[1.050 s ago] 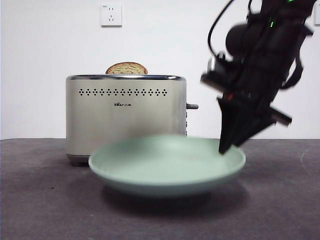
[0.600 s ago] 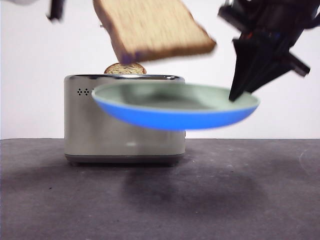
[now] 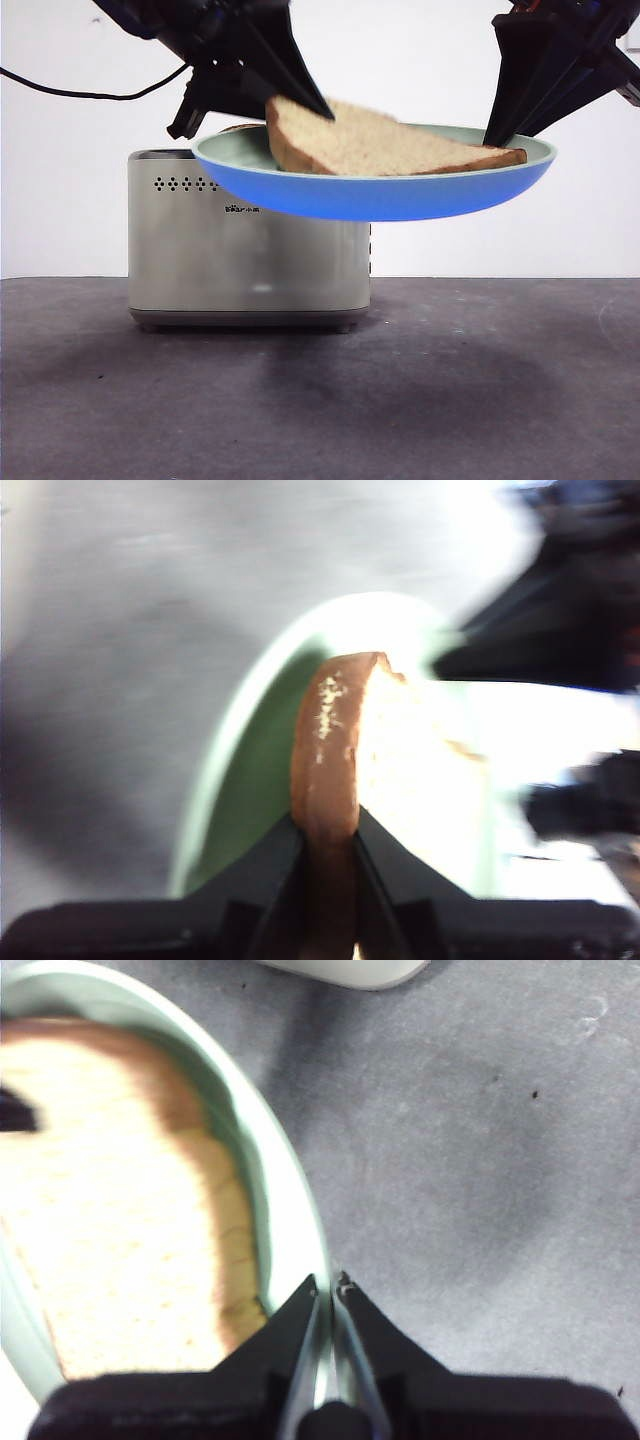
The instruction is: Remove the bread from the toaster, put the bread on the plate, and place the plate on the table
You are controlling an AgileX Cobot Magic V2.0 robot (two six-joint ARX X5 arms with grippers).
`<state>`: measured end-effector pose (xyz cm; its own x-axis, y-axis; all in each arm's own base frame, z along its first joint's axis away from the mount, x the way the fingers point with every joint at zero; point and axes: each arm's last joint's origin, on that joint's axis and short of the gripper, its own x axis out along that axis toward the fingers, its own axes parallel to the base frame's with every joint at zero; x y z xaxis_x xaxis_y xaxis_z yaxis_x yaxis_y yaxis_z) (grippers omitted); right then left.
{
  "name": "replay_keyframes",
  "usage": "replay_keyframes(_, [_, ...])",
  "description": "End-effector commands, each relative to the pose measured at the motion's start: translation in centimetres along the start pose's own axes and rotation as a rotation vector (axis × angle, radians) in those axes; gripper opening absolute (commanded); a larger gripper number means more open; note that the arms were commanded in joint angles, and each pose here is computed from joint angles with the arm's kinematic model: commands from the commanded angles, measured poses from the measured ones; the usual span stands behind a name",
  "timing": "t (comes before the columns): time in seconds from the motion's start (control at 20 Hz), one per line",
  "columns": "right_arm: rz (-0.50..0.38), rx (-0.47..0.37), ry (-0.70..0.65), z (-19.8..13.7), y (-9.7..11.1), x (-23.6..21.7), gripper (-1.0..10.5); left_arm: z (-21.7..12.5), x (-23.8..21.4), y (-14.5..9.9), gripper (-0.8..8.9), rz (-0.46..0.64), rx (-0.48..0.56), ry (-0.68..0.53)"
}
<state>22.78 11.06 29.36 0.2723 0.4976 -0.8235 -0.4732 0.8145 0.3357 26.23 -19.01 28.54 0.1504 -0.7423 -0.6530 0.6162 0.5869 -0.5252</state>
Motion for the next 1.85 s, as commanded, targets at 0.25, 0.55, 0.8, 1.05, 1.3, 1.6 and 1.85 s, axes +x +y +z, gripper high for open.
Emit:
replay_keyframes(0.25, [0.010, 0.014, -0.016, 0.1, 0.2, -0.2, -0.1, 0.2, 0.4, -2.1, 4.99, -0.024, 0.009, 0.025])
replay_keyframes(0.55, [-0.074, 0.019, -0.013, 0.1, -0.1, -0.2, -0.1, 2.8, -4.9, -6.9, 4.99, -0.026, 0.144, -0.023])
replay_keyframes(0.8, [-0.085, 0.025, -0.016, 0.1, -0.6, -0.3, -0.1, 4.0, -9.7, -10.2, 4.99, 0.073, 0.257, -0.065])
replay_keyframes(1.05, [-0.124, 0.073, -0.016, 0.1, -2.7, -0.7, -0.1, 3.0, -14.4, -12.5, 4.99, 0.084, 0.350, -0.159])
replay_keyframes(1.3, [-0.162, 0.153, 0.044, 0.2, -6.0, 0.3, -0.1, -0.1, -20.5, -14.8, 4.99, 0.196, 0.415, -0.355])
replay_keyframes(1.6, [-0.150, 0.206, 0.224, 0.4, -9.0, 5.6, -0.1, -2.7, -24.3, -16.2, 4.99, 0.178, 0.455, -0.477])
replay_keyframes(1.85, [-0.144, 0.249, 0.339, -0.1, -11.1, 9.9, -0.1, -2.9, -24.4, -16.1, 4.98, 0.206, 0.447, -0.475])
